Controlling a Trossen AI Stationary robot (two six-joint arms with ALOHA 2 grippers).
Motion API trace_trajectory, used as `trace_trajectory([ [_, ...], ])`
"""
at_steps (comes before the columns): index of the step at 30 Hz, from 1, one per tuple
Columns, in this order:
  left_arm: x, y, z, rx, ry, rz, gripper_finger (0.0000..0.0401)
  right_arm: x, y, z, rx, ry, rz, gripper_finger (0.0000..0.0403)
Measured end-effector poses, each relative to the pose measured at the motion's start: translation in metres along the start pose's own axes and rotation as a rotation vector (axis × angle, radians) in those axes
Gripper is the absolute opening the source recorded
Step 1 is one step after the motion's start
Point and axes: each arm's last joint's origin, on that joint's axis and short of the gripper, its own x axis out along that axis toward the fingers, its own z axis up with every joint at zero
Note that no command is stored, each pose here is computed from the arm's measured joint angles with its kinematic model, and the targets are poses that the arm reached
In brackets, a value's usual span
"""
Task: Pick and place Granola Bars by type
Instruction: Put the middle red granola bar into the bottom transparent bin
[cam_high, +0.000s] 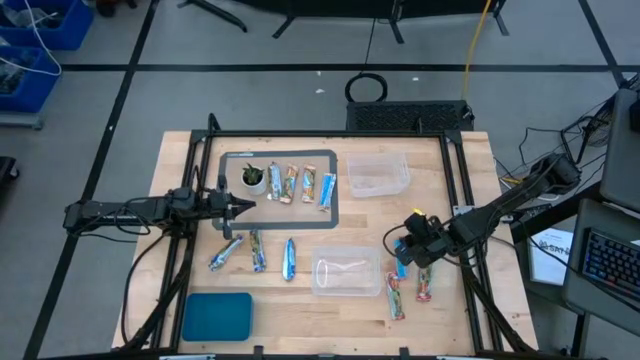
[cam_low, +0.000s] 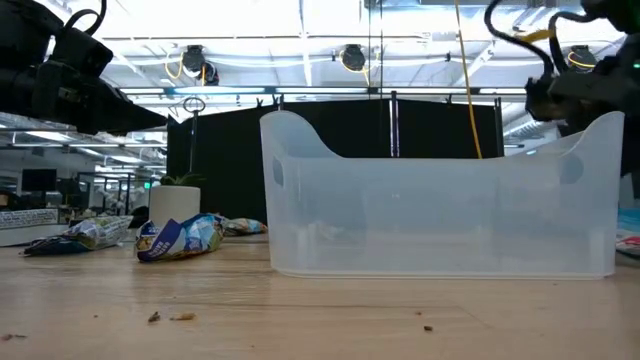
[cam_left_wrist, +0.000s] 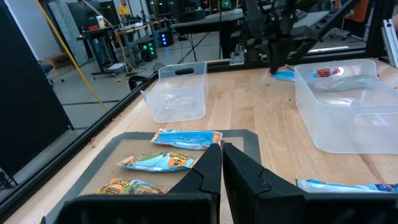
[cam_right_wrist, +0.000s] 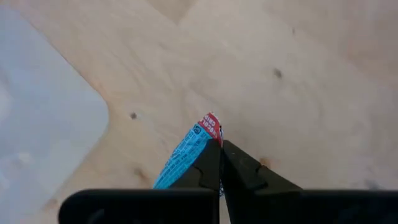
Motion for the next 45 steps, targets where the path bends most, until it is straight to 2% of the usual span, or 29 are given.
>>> trace_trajectory([
  [13, 0.0, 0.0, 0.0, -0.002, -0.001, 0.0, 0.0024, -0.022, 0.0, 0.016, -0.157, -0.261, 0.09, 0.0],
  [23, 0.0, 0.0, 0.0, -0.002, -0.001, 0.0, 0.0024, -0.033, -0.002, 0.023, -0.243, -0.38, 0.098, 0.0],
  [28, 0.0, 0.0, 0.0, -0.003, -0.002, 0.0, 0.0024, -0.035, 0.0, 0.026, -0.344, -0.442, 0.072, 0.0],
  [33, 0.0, 0.0, 0.001, -0.004, -0.021, 0.003, 0.0024, -0.036, 0.003, 0.027, -0.426, -0.464, 0.071, 0.0],
  [45, 0.0, 0.001, 0.004, -0.007, -0.047, 0.006, 0.0024, -0.036, 0.003, 0.028, -0.487, -0.486, 0.042, 0.0],
])
